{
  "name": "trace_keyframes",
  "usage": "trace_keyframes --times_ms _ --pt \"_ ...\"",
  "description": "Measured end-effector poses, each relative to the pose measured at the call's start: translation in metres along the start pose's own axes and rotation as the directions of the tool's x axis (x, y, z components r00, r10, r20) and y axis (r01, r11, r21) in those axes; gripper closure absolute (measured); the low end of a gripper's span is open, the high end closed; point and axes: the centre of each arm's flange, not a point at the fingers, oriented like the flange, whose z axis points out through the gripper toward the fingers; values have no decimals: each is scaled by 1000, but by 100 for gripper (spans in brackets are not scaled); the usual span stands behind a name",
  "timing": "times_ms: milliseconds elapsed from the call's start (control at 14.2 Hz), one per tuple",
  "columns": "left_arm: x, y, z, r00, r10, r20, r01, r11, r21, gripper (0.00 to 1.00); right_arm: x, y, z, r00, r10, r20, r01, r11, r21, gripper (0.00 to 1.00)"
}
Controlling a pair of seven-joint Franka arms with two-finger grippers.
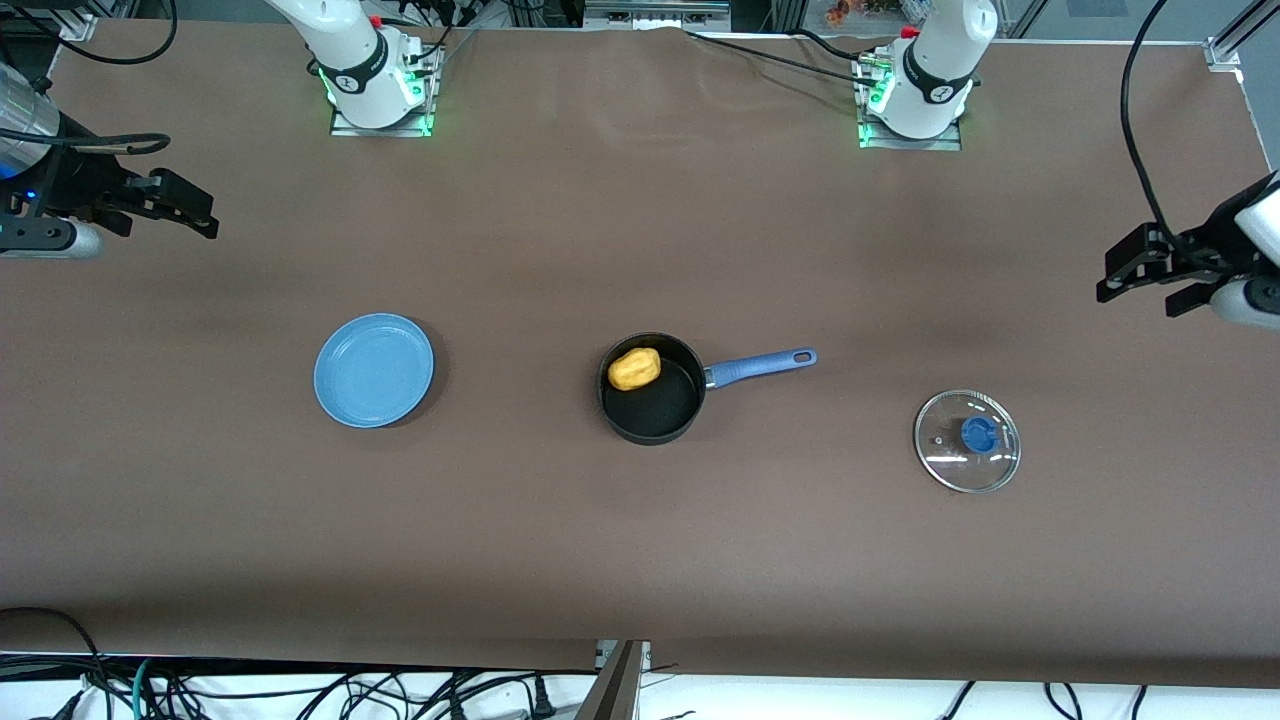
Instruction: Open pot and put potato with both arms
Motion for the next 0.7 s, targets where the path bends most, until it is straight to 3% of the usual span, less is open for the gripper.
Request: trace_keyframes --times_ms 281,562,702 --pt "-8 3 -13 999 -33 -16 33 999 3 22 0 0 0 1000 0 1 0 1000 0 0" --pt "-6 40 16 999 -6 46 6 1000 -13 16 0 0 0 1000 0 3 0 1000 0 0" --pt "0 47 30 999 -25 32 26 1000 -14 3 0 0 0 1000 0 3 0 1000 0 0"
